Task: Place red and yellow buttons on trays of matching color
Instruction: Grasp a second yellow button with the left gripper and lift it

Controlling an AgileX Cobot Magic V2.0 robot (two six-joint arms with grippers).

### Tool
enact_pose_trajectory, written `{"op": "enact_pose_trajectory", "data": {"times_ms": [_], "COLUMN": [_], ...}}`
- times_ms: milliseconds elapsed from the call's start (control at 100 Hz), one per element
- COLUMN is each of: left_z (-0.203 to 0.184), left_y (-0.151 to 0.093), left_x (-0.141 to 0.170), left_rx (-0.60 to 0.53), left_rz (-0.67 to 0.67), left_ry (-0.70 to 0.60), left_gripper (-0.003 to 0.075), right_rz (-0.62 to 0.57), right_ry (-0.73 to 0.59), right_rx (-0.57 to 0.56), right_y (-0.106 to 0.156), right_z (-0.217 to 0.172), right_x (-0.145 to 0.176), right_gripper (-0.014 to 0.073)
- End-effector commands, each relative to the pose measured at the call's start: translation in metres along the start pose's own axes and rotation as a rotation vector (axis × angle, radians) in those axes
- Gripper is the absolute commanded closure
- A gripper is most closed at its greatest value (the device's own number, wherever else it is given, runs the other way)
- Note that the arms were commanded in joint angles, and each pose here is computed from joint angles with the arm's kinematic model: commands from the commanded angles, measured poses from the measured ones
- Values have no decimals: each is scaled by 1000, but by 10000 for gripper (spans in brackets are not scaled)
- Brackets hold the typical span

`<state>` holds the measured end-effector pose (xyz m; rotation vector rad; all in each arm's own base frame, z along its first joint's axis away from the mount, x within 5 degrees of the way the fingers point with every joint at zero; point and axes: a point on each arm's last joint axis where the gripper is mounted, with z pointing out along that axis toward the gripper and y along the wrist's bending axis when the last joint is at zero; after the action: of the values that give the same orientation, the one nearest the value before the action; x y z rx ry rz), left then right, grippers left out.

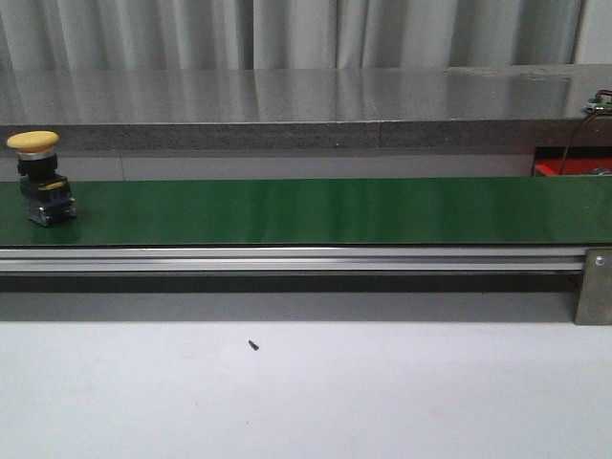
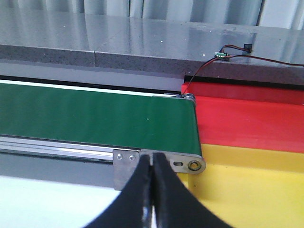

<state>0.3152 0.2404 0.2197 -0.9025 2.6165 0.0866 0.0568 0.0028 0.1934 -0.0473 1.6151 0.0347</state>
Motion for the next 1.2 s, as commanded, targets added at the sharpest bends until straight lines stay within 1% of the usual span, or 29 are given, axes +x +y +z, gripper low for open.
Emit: {"op": "enact_pose_trajectory", "data": {"times_ms": [0, 150, 370, 660, 940, 1010, 1190], "left_z": [-18, -7, -4, 19, 21, 21, 17], "left_y": [-6, -5, -4, -2, -2, -2, -2], "left_x": [-16, -19, -21, -18, -19, -19, -20], "left_rx": [3, -4, -18, -18, -19, -19, -19], "left_rz": [10, 15, 27, 24, 24, 24, 25], "left_ry": [-109, -102, -128, -77, -86, -86, -91], "left_gripper": [122, 122, 122, 127, 252, 305, 475], "right_rz": [-10, -10, -10, -10, -10, -10, -10], "right_ry": [-116, -115, -115, -115, -115, -115, -115], "right_rx": [3, 3, 3, 3, 3, 3, 3], "right_y": [0, 0, 0, 0, 0, 0, 0], "right_z": [-3, -3, -3, -3, -3, -3, -3], "right_x": [-15, -14, -14, -14, -14, -14, -14], "right_gripper": [662, 662, 662, 662, 662, 662, 662]}}
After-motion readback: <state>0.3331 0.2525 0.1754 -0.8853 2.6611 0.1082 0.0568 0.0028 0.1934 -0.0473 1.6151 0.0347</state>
